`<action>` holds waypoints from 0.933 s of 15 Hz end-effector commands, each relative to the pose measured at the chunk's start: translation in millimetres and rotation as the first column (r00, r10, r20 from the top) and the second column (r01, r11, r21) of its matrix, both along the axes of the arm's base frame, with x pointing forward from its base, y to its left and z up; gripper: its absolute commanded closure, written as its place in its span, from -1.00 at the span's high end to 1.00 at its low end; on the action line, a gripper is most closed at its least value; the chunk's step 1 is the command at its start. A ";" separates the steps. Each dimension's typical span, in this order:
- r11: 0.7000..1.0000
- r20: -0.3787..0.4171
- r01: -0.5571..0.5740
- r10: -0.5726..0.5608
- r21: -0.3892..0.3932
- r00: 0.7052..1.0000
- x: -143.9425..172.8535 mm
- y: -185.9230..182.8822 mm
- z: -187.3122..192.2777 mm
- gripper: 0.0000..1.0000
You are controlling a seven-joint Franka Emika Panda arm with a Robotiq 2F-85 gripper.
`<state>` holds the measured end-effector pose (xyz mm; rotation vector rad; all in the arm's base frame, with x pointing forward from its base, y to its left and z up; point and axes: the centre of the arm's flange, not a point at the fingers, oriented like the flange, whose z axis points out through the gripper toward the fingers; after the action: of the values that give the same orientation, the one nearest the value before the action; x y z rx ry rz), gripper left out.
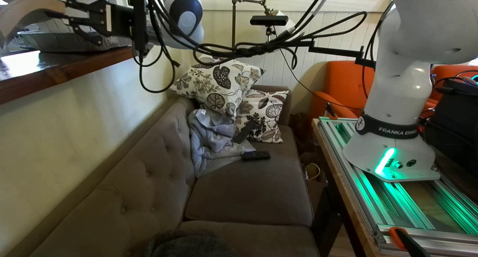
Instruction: Put the book on the kitchen counter
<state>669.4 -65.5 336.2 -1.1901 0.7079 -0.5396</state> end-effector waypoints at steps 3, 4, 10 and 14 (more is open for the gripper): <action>0.996 -0.043 0.089 -0.090 -0.015 0.995 35.6 5.4 -10.1 -0.82; 0.994 -0.057 0.099 -0.101 -0.036 0.993 37.9 5.2 -14.8 -0.81; 0.986 -0.179 0.144 -0.158 -0.089 0.971 49.6 -0.7 -35.8 -0.81; 0.979 -0.196 0.153 -0.178 -0.138 0.964 57.6 -0.8 -25.2 -0.81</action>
<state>709.1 -68.9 297.1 -1.2982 0.9481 -0.6061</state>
